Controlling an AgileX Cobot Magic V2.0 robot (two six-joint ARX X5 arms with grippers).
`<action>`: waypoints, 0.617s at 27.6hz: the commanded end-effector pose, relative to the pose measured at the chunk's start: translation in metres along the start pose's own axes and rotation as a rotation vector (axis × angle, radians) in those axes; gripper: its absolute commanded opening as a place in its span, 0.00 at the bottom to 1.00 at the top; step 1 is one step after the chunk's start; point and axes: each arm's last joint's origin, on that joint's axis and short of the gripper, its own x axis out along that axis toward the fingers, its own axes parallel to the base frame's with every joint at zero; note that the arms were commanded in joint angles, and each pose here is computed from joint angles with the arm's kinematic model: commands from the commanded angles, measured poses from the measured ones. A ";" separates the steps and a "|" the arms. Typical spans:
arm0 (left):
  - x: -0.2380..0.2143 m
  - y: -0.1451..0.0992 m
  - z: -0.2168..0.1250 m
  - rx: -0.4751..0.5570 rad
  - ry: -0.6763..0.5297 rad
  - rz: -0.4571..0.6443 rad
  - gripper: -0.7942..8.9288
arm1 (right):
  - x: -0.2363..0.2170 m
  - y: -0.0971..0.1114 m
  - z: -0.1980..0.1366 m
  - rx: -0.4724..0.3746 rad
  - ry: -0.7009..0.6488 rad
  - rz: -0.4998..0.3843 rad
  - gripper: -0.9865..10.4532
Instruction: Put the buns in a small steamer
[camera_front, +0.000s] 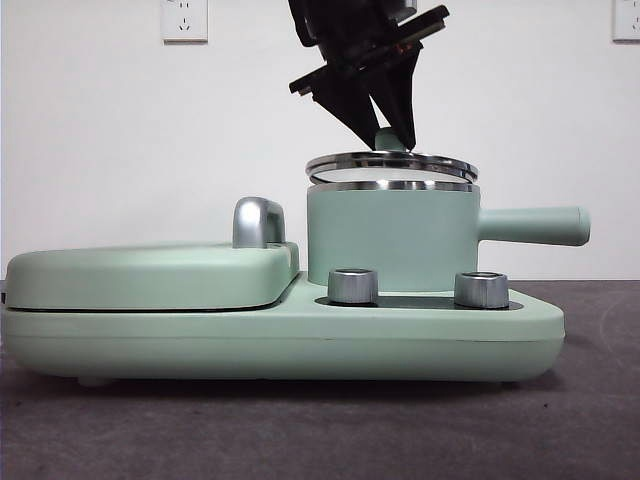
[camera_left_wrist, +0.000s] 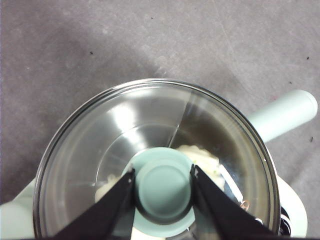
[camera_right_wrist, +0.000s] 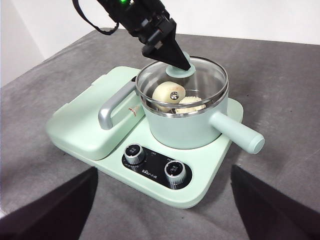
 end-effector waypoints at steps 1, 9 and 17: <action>-0.002 -0.006 0.009 0.025 -0.057 -0.008 0.10 | -0.001 0.001 0.002 -0.013 -0.012 0.015 0.46; 0.007 -0.006 0.006 0.022 -0.024 -0.012 0.10 | -0.001 0.001 0.002 -0.013 -0.011 0.019 0.46; 0.026 -0.006 0.002 0.012 0.019 -0.021 0.10 | -0.001 0.001 0.002 -0.013 -0.011 0.019 0.46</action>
